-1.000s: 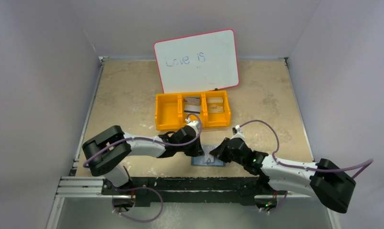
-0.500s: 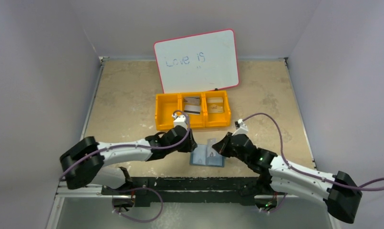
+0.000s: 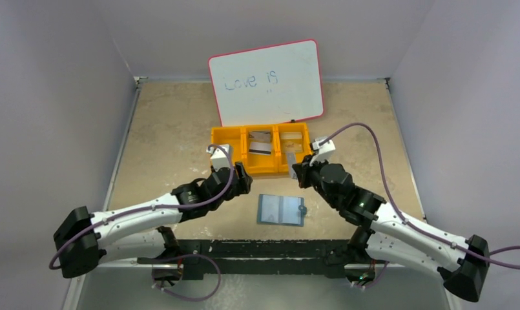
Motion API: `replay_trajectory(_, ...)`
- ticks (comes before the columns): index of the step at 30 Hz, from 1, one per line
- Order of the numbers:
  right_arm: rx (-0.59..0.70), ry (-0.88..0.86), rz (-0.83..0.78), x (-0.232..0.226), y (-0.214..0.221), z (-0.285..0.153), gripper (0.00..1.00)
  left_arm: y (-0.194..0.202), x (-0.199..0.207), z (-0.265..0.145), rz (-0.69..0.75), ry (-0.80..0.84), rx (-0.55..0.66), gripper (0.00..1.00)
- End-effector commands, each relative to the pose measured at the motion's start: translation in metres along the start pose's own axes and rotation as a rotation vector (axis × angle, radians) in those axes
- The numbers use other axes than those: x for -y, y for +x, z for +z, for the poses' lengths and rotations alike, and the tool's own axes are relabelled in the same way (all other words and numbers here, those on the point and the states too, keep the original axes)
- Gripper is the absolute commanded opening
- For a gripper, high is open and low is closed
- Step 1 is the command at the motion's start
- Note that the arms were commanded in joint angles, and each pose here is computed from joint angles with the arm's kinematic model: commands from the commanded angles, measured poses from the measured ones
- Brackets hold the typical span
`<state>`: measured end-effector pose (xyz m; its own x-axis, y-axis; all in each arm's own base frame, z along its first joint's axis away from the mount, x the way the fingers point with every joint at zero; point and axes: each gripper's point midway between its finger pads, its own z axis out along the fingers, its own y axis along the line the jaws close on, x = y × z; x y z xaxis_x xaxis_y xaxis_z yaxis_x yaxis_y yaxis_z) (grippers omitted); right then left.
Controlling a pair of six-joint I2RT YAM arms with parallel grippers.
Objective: Take the credit cards out of the card holder
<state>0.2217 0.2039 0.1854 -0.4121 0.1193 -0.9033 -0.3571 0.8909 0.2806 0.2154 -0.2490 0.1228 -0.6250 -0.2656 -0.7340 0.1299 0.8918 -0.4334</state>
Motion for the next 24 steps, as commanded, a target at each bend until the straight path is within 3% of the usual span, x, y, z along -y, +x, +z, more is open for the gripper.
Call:
replay_trajectory(1,0.165,0.019,-0.312,-0.003,-0.061,0.011,0.00,-0.027,-0.033,-0.013,-0.052,-0.116,0.127,0.53)
replay_trajectory(12,0.115,-0.342,-0.562,-0.032,-0.123,0.076,0.00,-0.052,-0.060,-0.041,-0.037,-0.206,0.208,0.54)
replay_trajectory(20,-0.008,-0.441,-0.688,-0.039,-0.116,0.115,0.00,-0.062,-0.065,-0.053,-0.049,-0.208,0.246,0.54)
replay_trajectory(24,-0.126,-0.469,-0.753,-0.032,-0.091,0.141,0.00,-0.067,-0.066,-0.057,-0.038,-0.213,0.258,0.54)
